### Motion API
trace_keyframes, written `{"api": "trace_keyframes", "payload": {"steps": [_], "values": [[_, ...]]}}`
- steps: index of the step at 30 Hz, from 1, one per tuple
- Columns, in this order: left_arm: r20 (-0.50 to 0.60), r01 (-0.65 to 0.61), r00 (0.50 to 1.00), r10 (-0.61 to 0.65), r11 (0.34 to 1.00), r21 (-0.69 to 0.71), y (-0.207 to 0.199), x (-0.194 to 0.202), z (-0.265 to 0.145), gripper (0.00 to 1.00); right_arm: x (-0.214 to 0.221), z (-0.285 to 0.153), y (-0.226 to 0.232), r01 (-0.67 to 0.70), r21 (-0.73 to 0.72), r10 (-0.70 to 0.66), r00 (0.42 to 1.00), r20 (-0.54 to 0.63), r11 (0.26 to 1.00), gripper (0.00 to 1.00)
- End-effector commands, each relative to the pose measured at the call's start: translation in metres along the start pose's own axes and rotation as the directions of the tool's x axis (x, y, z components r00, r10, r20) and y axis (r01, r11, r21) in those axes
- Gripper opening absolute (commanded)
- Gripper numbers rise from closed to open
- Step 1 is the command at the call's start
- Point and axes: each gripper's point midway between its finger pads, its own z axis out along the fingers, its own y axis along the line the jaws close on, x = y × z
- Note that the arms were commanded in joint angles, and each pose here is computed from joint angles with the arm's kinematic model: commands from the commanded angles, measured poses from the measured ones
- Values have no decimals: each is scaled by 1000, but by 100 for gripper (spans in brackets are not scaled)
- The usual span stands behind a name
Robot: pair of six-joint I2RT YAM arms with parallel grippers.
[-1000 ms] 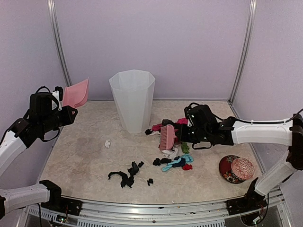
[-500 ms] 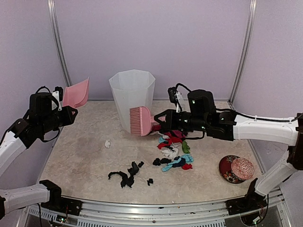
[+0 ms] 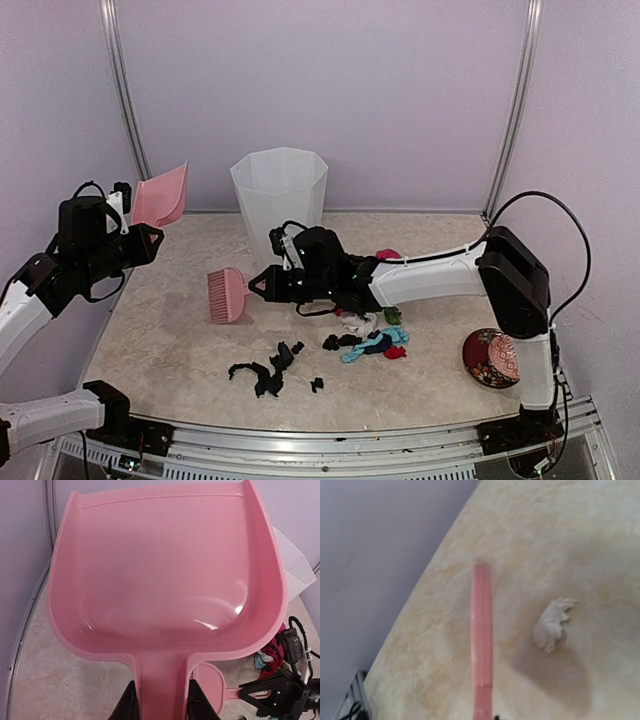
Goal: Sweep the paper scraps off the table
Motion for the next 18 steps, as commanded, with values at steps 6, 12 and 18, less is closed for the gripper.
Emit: {"api": "trace_keyframes", "payload": {"steps": [6, 12, 18], "values": [[23, -6, 1000, 6, 1000, 12, -6, -3, -1, 0, 0, 29, -57, -135, 157, 131, 991, 39, 978, 0], [24, -8, 1000, 8, 1000, 0, -4, -3, 0, 0, 6, -7, -108, -179, 269, 171, 984, 53, 946, 0], [12, -9, 1000, 10, 1000, -14, -2, 0, 3, 0, 4, -68, -144, -225, 338, 207, 974, 88, 914, 0]]}}
